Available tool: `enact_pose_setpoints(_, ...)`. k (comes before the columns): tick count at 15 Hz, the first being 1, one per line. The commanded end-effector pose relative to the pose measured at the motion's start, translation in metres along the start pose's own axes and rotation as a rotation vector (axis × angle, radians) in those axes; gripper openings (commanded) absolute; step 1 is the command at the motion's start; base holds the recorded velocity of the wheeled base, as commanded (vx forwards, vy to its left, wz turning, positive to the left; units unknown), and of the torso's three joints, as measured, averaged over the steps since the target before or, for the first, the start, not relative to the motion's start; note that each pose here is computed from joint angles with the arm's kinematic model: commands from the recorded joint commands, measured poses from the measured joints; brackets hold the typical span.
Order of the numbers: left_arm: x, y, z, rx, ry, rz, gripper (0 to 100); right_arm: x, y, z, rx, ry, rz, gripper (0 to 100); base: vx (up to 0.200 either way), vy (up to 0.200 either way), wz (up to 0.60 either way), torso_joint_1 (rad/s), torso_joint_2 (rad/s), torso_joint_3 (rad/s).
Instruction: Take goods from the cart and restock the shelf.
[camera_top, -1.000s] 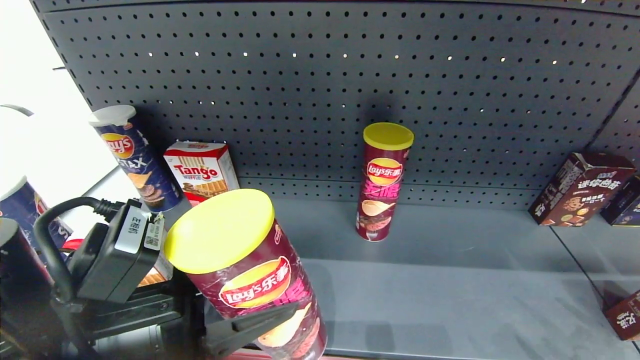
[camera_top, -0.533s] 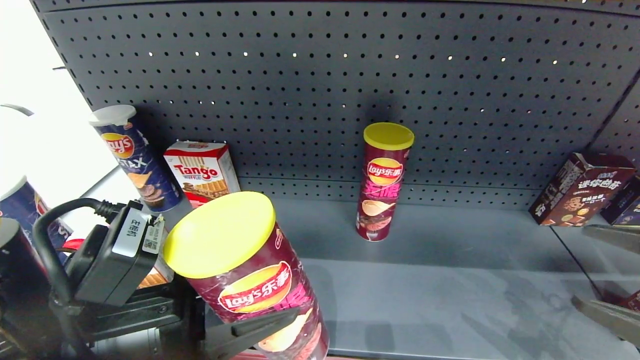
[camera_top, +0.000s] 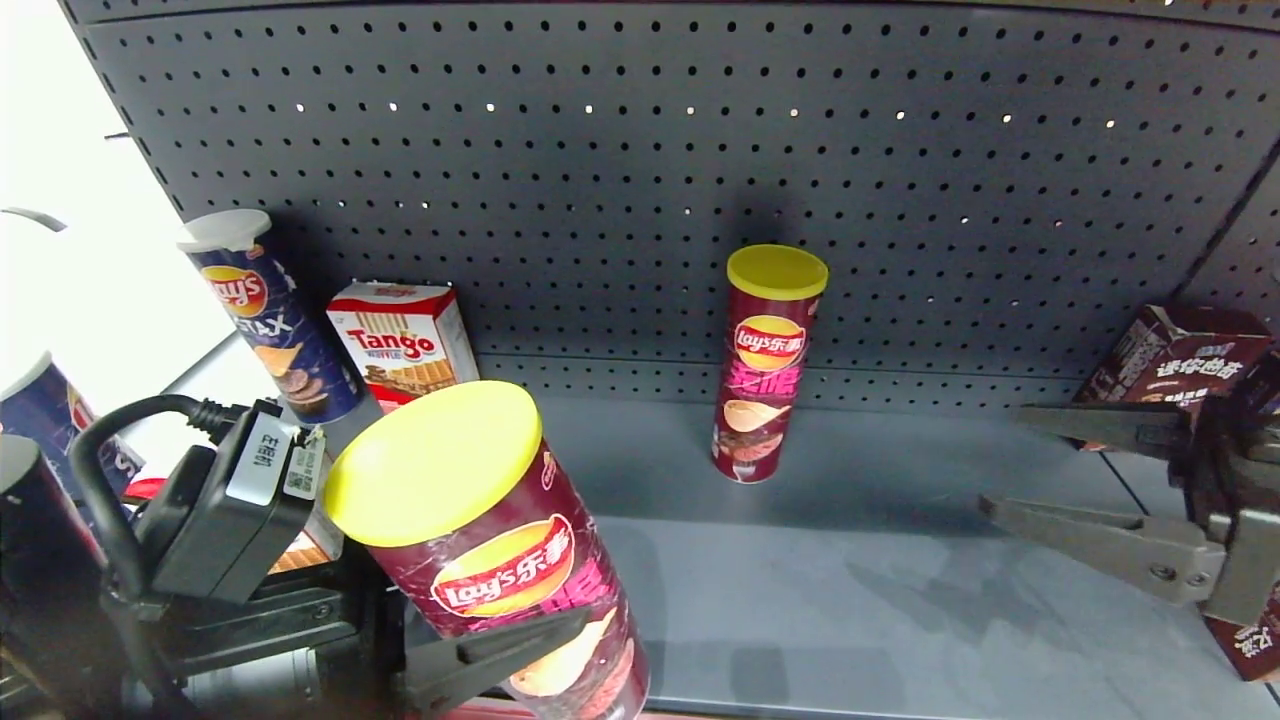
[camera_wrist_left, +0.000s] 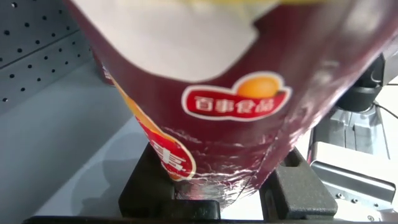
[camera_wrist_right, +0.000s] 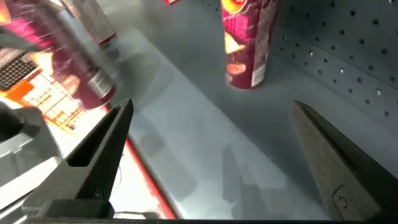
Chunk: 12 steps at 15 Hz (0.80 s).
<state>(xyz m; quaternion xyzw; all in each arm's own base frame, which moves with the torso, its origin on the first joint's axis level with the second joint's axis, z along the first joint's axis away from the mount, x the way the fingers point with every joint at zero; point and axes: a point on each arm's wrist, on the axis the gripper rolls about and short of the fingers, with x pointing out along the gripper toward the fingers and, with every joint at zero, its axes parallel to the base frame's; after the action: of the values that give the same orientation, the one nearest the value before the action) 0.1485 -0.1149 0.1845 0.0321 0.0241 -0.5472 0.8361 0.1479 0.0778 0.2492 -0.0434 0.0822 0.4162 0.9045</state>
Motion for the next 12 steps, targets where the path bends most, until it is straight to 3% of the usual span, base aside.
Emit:
enact_pose_setpoints(1, 0.000, 0.000, 0.001, -0.003, -0.005, 0.001, 0, 0.033, -0.015, -0.003, -0.001, 0.029, 0.001, 100, 0.000, 0.000, 0.00, 0.000, 0.00, 0.000)
enact_pose_setpoints(2, 0.000, 0.001, 0.002, -0.016, -0.006, 0.006, 0, 0.052, -0.031, -0.003, -0.043, -0.053, 0.025, 100, 0.000, 0.000, 0.00, 0.000, 0.00, 0.000)
enact_pose_setpoints(5, -0.002, 0.004, 0.003, -0.016, -0.010, 0.025, 0, 0.075, -0.062, -0.006, -0.115, -0.169, 0.190, 100, 0.000, 0.000, 0.00, 0.000, 0.00, 0.000)
enact_pose_setpoints(8, -0.002, 0.004, 0.001, -0.020, -0.005, 0.027, 0, 0.096, -0.073, -0.007, -0.148, -0.205, 0.308, 100, 0.000, 0.000, 0.00, 0.000, 0.00, 0.000)
enact_pose_setpoints(12, -0.004, 0.007, 0.001, -0.021, -0.004, 0.046, 0, 0.113, -0.086, -0.003, -0.176, -0.233, 0.363, 100, 0.000, 0.000, 0.00, 0.000, 0.00, 0.000)
